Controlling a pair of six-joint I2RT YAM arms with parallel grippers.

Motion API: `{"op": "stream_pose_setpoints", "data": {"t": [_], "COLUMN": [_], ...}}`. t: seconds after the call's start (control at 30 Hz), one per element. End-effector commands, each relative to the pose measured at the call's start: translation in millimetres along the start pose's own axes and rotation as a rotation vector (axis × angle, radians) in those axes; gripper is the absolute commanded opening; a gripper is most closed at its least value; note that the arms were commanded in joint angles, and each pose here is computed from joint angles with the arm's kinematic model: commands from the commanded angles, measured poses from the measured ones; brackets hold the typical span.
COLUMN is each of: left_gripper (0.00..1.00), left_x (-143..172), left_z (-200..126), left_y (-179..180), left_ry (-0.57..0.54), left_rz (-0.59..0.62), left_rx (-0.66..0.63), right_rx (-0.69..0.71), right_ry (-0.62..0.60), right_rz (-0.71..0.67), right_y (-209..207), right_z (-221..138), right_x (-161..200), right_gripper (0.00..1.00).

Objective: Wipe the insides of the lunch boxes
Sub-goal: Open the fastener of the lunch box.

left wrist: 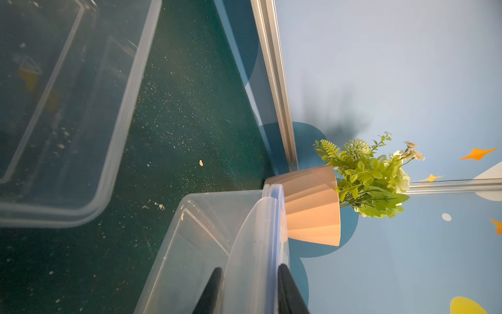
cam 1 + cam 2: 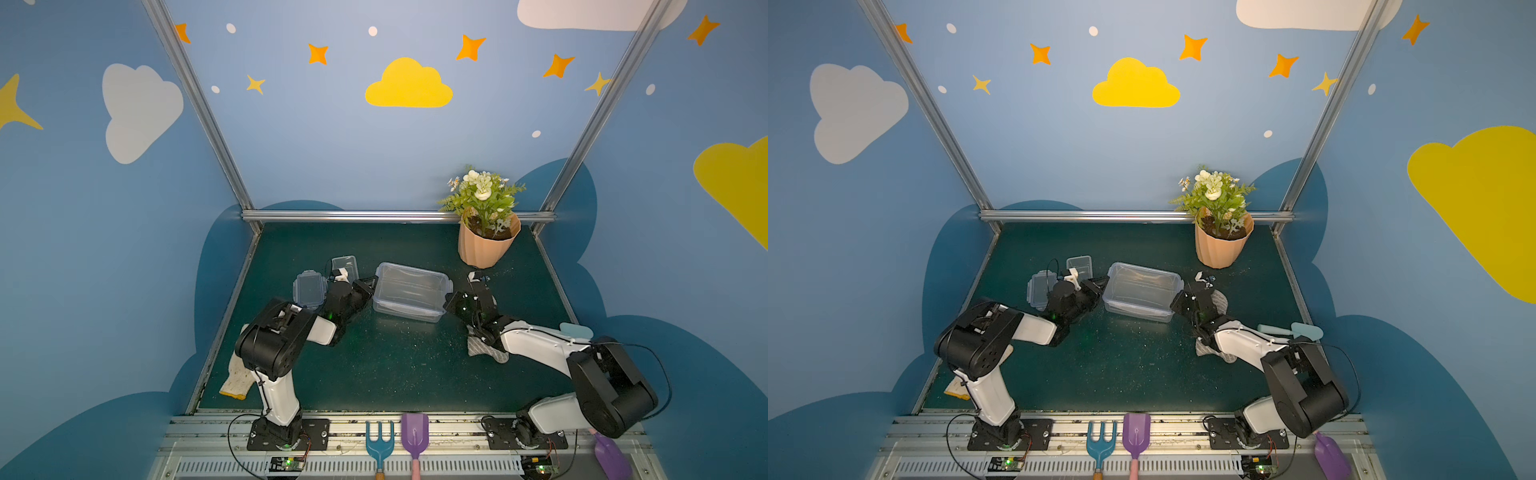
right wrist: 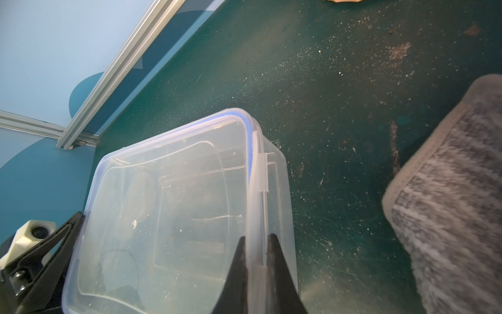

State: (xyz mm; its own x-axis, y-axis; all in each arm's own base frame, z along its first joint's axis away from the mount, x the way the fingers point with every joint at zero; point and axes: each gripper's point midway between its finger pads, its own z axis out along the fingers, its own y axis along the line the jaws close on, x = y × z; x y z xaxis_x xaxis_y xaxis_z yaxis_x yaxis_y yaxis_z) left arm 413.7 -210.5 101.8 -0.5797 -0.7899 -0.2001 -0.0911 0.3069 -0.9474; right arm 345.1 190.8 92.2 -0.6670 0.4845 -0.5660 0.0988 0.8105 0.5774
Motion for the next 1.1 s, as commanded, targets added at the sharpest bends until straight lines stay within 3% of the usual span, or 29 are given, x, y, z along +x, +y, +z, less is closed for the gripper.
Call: {"op": "stream_pose_setpoints", "data": {"t": [0.0, 1.07], "left_gripper": [0.04, 0.04], "left_x": [66.7, 59.6], "left_z": [-5.5, -34.9], "left_y": [19.2, 82.5], "left_ry": [0.256, 0.247], "left_rz": [0.050, 0.211], "left_rx": [-0.091, -0.508], "right_rx": [0.231, 0.258], "right_ry": [0.316, 0.308], "right_rz": [-0.053, -0.071], "right_y": [-68.0, -74.6], "right_z": [-8.0, -18.7], "right_x": [83.5, 81.6], "right_gripper": [0.00, 0.00]}}
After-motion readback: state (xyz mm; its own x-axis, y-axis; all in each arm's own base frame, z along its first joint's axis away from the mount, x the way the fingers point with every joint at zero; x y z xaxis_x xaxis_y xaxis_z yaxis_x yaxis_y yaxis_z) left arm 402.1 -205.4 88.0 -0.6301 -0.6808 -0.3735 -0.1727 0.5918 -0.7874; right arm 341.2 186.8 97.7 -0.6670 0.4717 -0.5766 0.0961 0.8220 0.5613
